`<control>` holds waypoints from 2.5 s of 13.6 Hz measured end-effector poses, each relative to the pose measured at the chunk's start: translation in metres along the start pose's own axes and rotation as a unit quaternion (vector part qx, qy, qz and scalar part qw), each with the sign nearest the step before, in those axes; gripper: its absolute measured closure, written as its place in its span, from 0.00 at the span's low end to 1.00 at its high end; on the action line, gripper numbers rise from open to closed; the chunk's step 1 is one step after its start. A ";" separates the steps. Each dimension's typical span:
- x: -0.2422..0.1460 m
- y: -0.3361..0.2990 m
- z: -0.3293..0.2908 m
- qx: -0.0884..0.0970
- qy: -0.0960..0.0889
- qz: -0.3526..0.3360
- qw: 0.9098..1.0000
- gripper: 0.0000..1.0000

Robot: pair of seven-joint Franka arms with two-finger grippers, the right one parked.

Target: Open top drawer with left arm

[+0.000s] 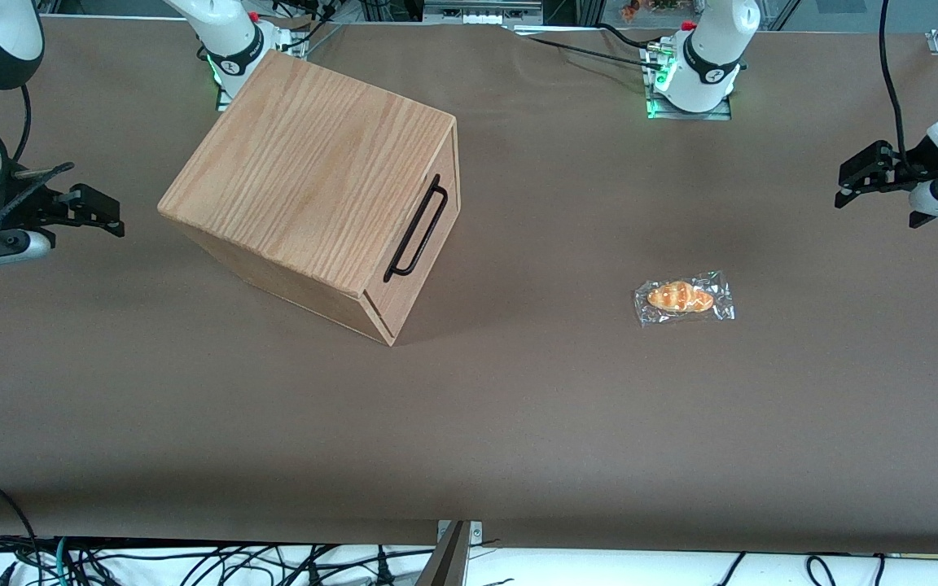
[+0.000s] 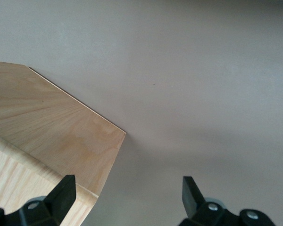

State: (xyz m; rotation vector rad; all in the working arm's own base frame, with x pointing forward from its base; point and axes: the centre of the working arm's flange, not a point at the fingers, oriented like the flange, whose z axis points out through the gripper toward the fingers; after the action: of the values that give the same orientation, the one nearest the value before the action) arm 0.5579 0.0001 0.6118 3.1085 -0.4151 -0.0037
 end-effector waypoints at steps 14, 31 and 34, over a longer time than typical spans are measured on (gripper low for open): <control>0.000 -0.002 0.000 0.000 0.000 -0.002 1.000 0.00; -0.001 -0.004 0.000 0.000 0.000 -0.003 1.000 0.00; 0.004 0.001 0.011 -0.032 -0.005 -0.004 0.999 0.00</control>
State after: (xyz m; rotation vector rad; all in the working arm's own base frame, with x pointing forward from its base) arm 0.5613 -0.0021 0.6003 3.0481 -0.3934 -0.0315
